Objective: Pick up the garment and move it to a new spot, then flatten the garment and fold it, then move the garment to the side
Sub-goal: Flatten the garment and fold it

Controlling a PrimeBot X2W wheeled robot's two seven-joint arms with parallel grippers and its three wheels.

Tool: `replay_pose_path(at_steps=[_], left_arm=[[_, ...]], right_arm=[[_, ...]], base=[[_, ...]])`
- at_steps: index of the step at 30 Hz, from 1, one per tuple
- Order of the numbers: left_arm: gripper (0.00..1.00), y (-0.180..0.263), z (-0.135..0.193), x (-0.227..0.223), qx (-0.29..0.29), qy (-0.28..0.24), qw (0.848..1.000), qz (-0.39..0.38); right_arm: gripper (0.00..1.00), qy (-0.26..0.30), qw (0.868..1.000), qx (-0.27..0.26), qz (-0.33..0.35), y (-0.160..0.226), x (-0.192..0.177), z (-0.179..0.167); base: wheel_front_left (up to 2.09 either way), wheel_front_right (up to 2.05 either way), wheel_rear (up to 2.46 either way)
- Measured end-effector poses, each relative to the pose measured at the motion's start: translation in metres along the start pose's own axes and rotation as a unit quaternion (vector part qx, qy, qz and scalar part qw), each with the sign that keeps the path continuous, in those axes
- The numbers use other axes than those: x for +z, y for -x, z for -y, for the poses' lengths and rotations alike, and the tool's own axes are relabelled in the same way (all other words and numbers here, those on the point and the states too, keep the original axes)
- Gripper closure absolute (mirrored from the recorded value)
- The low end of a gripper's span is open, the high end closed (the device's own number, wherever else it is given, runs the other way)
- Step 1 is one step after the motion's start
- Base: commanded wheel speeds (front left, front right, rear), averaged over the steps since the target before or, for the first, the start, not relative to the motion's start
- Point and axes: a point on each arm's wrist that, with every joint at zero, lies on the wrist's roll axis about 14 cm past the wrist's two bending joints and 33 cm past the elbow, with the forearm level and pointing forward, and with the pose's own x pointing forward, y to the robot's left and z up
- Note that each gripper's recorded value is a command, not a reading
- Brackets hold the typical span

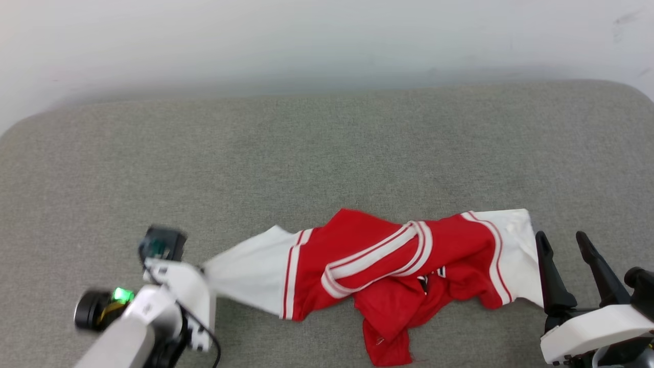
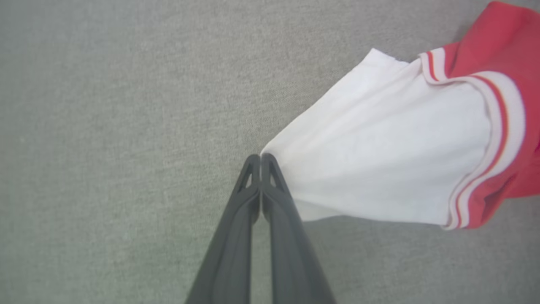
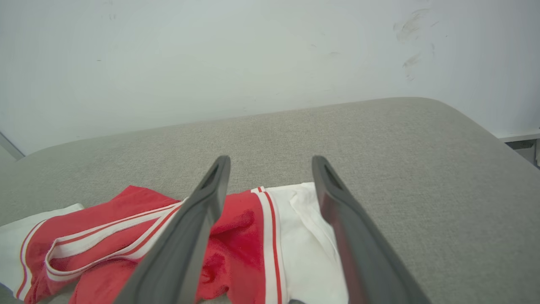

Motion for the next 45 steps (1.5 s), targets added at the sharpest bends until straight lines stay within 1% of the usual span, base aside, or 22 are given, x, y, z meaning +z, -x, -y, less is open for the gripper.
replay_pose_path(at_steps=[5,7,10,11,12,13,15,19,20,23,27,32,36,39,42,45], left_arm=[[1.00,0.019,-0.008,-0.045,0.027,0.076,0.997,-0.018],[1.00,0.023,-0.003,-0.052,0.026,0.098,0.995,-0.014],[1.00,0.026,0.004,-0.050,0.025,0.128,0.991,0.014],[0.95,0.027,0.006,-0.050,0.025,0.133,0.991,0.022],[0.38,0.028,0.006,-0.046,0.026,0.139,0.989,0.039],[0.00,0.029,0.006,-0.042,0.027,0.141,0.988,0.053],[0.00,0.032,0.006,-0.033,0.028,0.146,0.985,0.083],[0.00,0.042,0.005,-0.011,0.029,0.135,0.978,0.154],[0.00,0.048,0.004,0.002,0.031,0.130,0.972,0.192],[0.00,0.056,0.007,0.020,0.028,0.119,0.961,0.246],[0.00,0.067,0.015,0.041,0.024,0.107,0.947,0.302],[0.00,0.078,0.017,0.057,0.027,0.094,0.933,0.346],[0.00,0.085,0.015,0.065,0.037,0.089,0.925,0.367],[0.00,0.089,0.014,0.067,0.042,0.091,0.922,0.374],[0.00,0.091,0.012,0.066,0.046,0.094,0.921,0.376],[0.00,0.090,0.013,0.066,0.047,0.099,0.920,0.377]], right_arm=[[0.00,-0.002,1.000,0.002,-0.002,0.002,0.000,-0.001],[0.00,-0.003,1.000,0.002,-0.003,0.003,0.000,-0.001],[0.00,-0.003,1.000,0.001,-0.005,0.006,0.001,0.000],[0.00,-0.003,1.000,0.001,-0.004,0.007,0.002,0.000],[0.00,-0.002,1.000,0.000,-0.005,0.008,0.003,0.000],[0.00,-0.002,1.000,0.000,-0.003,0.010,0.004,0.001],[0.00,-0.001,1.000,-0.002,-0.004,0.014,0.005,0.002],[0.00,0.001,1.000,-0.005,0.001,0.021,0.012,0.004],[0.00,0.002,1.000,-0.006,0.002,0.025,0.013,0.005],[0.00,0.006,1.000,-0.009,0.004,0.029,0.017,0.007],[0.00,0.008,1.000,-0.015,-0.003,0.033,0.015,0.011],[0.00,0.010,1.000,-0.023,-0.015,0.034,0.010,0.016],[0.00,0.007,0.998,-0.038,-0.045,0.032,-0.005,0.027],[0.00,0.000,0.995,-0.051,-0.091,0.027,-0.026,0.035],[0.00,-0.004,0.989,-0.049,-0.142,0.016,-0.044,0.038],[0.00,-0.002,0.980,-0.046,-0.196,0.002,-0.058,0.045]], base=[[0.00,0.00,0.00],[0.00,0.00,0.00],[0.00,0.00,0.00],[0.00,0.00,0.00],[0.00,0.00,0.00],[0.00,0.00,0.00],[0.00,0.00,0.00],[0.00,0.00,0.00],[0.00,0.00,0.00],[0.00,0.00,0.00],[0.00,0.00,0.00],[0.00,0.00,0.00],[0.00,0.00,0.00],[0.00,0.00,0.00],[0.00,0.00,0.00],[0.00,0.00,0.00]])
